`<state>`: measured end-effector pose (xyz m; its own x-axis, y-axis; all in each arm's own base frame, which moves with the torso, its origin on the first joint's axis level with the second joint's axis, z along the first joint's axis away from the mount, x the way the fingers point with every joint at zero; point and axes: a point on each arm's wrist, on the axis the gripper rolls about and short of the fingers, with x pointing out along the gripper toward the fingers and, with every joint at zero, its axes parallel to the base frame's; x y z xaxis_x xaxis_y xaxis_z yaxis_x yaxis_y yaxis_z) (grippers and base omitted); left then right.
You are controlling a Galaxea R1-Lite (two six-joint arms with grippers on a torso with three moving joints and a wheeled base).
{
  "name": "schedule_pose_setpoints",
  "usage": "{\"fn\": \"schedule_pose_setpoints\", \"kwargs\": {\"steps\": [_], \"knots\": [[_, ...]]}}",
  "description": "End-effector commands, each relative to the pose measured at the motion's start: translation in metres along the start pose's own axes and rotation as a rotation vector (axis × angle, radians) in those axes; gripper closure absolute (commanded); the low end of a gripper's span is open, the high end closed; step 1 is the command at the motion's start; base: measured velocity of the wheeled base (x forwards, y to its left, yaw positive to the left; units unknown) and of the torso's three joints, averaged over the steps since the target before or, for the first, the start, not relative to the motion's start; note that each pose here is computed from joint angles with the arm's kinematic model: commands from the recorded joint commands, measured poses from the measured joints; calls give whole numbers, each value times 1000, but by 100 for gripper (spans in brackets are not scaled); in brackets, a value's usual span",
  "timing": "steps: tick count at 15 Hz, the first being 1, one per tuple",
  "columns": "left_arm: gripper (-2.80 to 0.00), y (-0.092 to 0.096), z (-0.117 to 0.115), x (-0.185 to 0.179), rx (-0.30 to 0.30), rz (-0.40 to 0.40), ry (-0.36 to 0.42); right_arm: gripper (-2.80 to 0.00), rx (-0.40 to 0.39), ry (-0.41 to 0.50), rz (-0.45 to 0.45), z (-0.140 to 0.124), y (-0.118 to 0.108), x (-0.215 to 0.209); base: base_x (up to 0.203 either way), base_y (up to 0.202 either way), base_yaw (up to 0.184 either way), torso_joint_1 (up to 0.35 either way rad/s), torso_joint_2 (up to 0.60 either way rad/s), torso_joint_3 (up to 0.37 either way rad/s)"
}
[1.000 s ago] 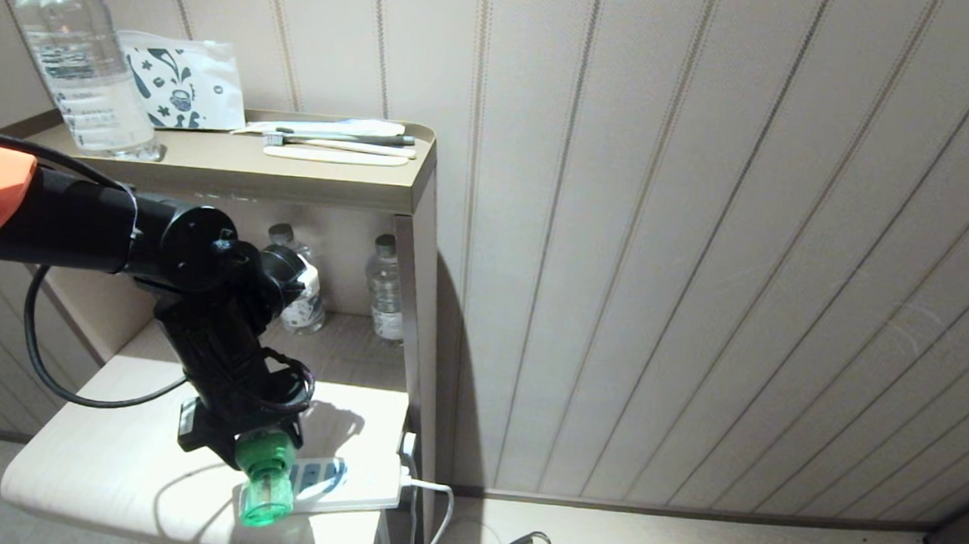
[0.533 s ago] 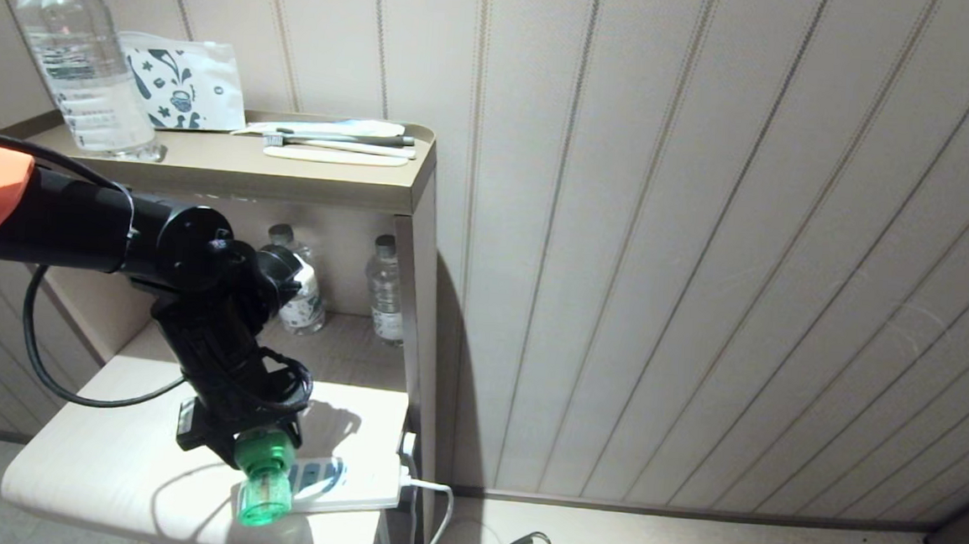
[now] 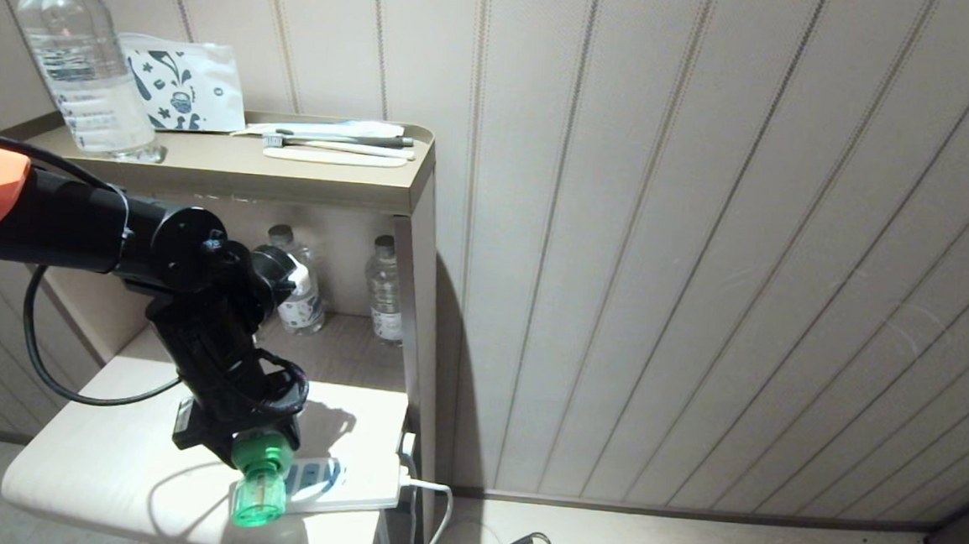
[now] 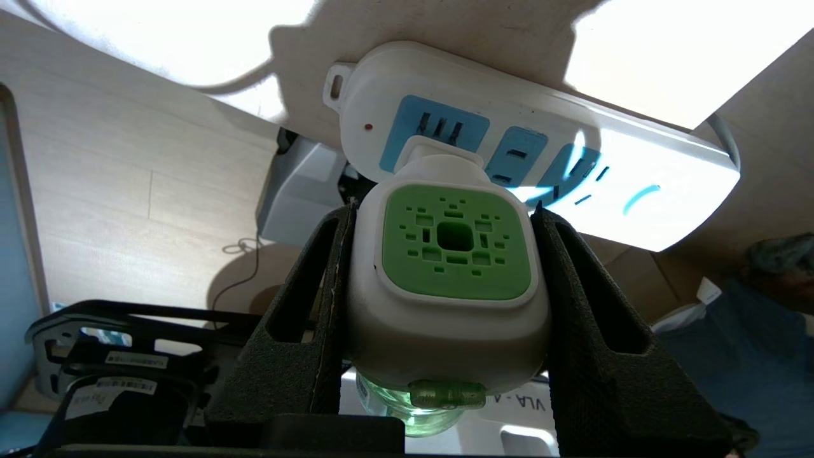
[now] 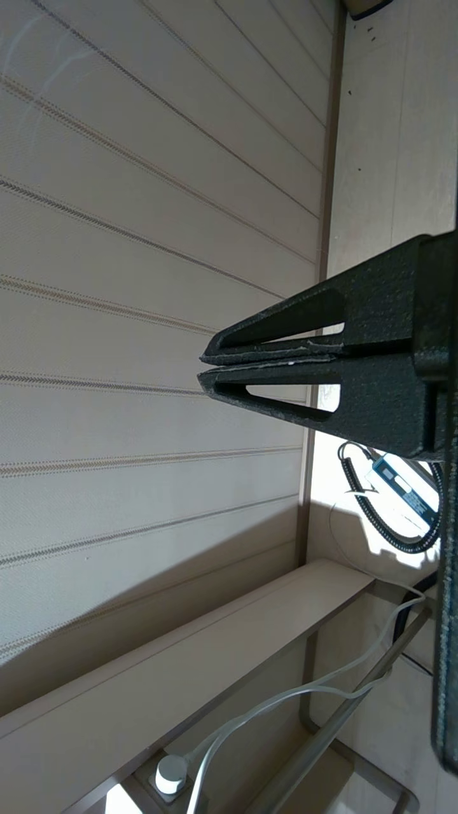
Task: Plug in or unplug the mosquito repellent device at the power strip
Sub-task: Insert the plug into the socket
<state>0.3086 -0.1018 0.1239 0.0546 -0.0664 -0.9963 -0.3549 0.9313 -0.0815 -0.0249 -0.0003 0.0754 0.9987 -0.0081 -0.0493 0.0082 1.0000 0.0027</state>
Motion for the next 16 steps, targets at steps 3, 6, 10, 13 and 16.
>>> {"fn": "schedule_pose_setpoints", "kwargs": {"steps": [3, 6, 10, 13, 16], "knots": [[0, 0, 1, 8, 15, 33, 15, 0, 0, 1, 0, 0, 0, 0, 0, 0, 0, 0, 0, 0], [0, 2, 1, 12, 26, 65, 18, 0, 0, 0, 0, 0, 0, 0, 0, 0, 0, 0, 0, 0], [0, 3, 1, 17, 42, 96, 24, 0, 0, 0, 0, 0, 0, 0, 0, 0, 0, 0, 0, 0], [0, 3, 1, 19, 48, 99, 25, 0, 0, 0, 0, 0, 0, 0, 0, 0, 0, 0, 0, 0], [0, 2, 2, 19, 50, 101, 28, 0, 0, 0, 0, 0, 0, 0, 0, 0, 0, 0, 0, 0]]}}
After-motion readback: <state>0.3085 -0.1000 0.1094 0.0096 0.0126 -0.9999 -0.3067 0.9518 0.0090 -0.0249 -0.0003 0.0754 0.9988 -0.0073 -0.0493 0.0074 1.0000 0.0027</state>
